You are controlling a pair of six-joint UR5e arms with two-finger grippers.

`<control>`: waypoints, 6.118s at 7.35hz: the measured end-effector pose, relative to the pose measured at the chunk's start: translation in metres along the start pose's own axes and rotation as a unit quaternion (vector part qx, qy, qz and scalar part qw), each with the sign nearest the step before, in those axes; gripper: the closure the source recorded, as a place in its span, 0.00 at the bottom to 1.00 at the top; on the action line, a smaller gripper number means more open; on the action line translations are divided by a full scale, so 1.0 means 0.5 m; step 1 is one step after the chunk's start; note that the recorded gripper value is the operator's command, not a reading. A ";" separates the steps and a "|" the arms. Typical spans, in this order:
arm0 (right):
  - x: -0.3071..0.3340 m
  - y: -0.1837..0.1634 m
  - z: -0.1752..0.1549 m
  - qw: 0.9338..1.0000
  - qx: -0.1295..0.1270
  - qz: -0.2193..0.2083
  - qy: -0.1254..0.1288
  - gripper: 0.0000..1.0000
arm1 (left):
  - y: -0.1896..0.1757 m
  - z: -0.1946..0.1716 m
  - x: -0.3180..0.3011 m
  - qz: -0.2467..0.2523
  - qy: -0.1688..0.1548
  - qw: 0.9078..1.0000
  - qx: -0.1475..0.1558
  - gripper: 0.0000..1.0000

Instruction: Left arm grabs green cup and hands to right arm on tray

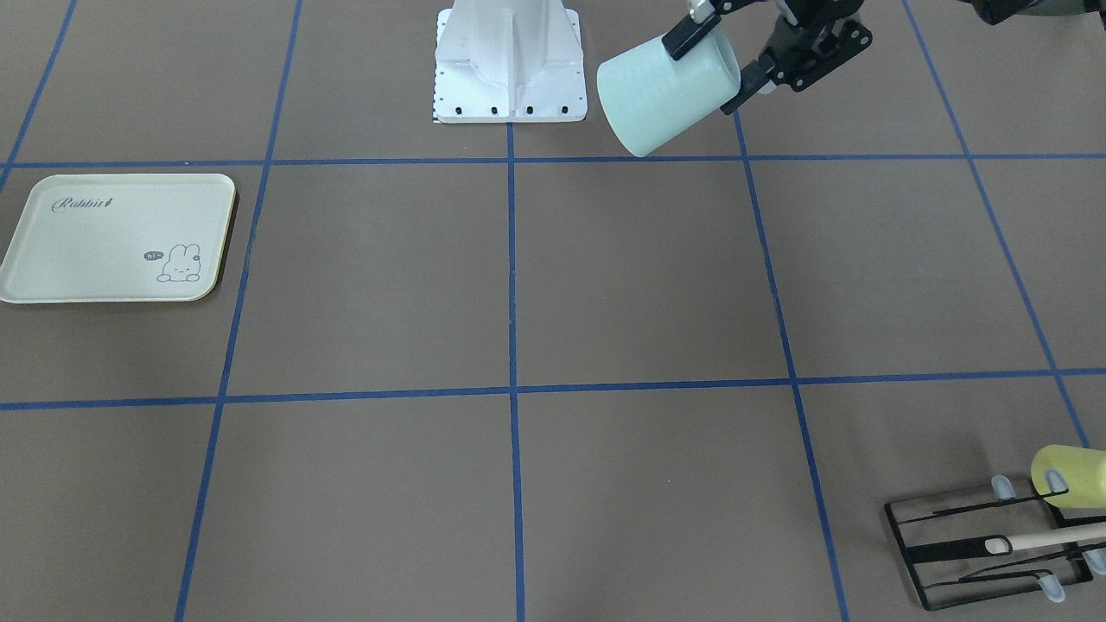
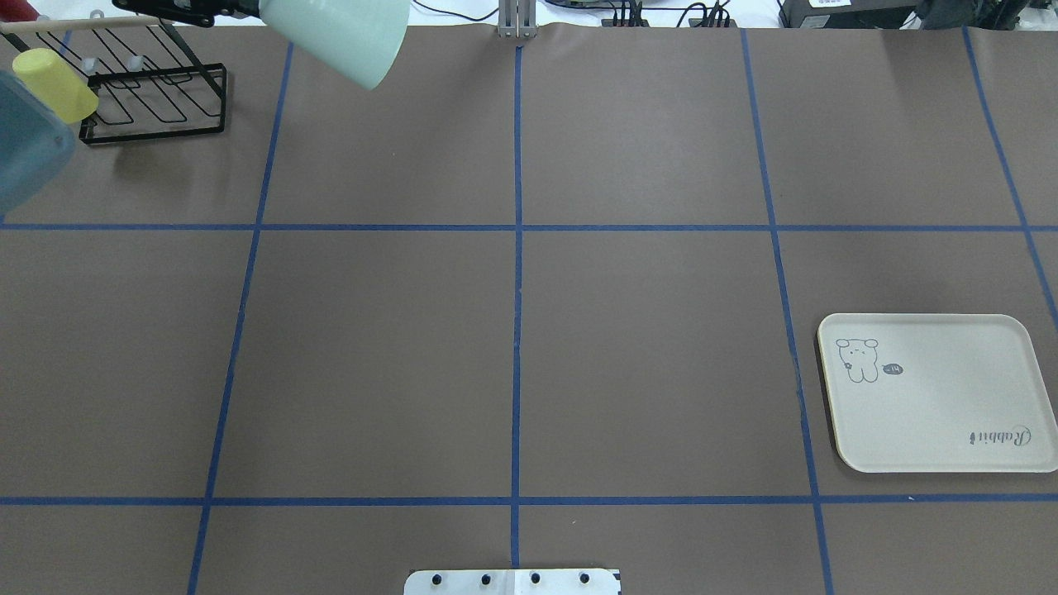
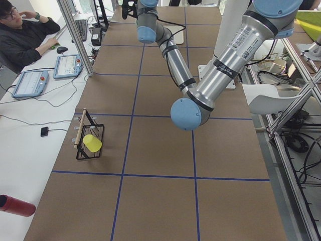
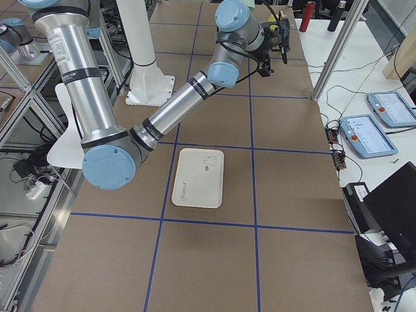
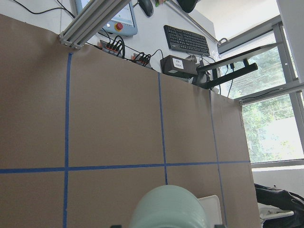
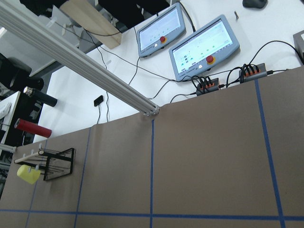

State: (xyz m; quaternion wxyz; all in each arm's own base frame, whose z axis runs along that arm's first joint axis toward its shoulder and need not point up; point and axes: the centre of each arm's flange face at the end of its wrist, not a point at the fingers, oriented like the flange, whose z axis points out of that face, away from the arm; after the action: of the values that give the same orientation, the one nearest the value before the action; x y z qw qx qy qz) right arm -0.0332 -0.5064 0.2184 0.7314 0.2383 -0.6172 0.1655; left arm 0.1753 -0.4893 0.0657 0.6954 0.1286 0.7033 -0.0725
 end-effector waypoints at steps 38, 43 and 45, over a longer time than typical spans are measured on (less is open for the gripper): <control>-0.274 0.518 0.230 0.850 -0.002 0.155 -0.503 1.00 | 0.201 0.125 0.141 -0.173 0.177 0.966 -0.068 0.00; -0.248 0.476 0.225 0.858 0.012 0.167 -0.486 1.00 | 0.179 0.131 0.117 -0.171 0.167 0.970 -0.048 0.00; -0.230 0.425 0.231 0.885 0.035 0.163 -0.435 1.00 | 0.157 0.128 0.088 -0.161 0.163 0.973 -0.012 0.00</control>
State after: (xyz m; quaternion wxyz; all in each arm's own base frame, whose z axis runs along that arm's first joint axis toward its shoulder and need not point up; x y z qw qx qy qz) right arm -0.2633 -0.3872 0.1507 0.3435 0.2077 -0.8972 0.1840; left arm 0.2586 -0.4288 0.0264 0.5521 0.0152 0.8194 -0.1534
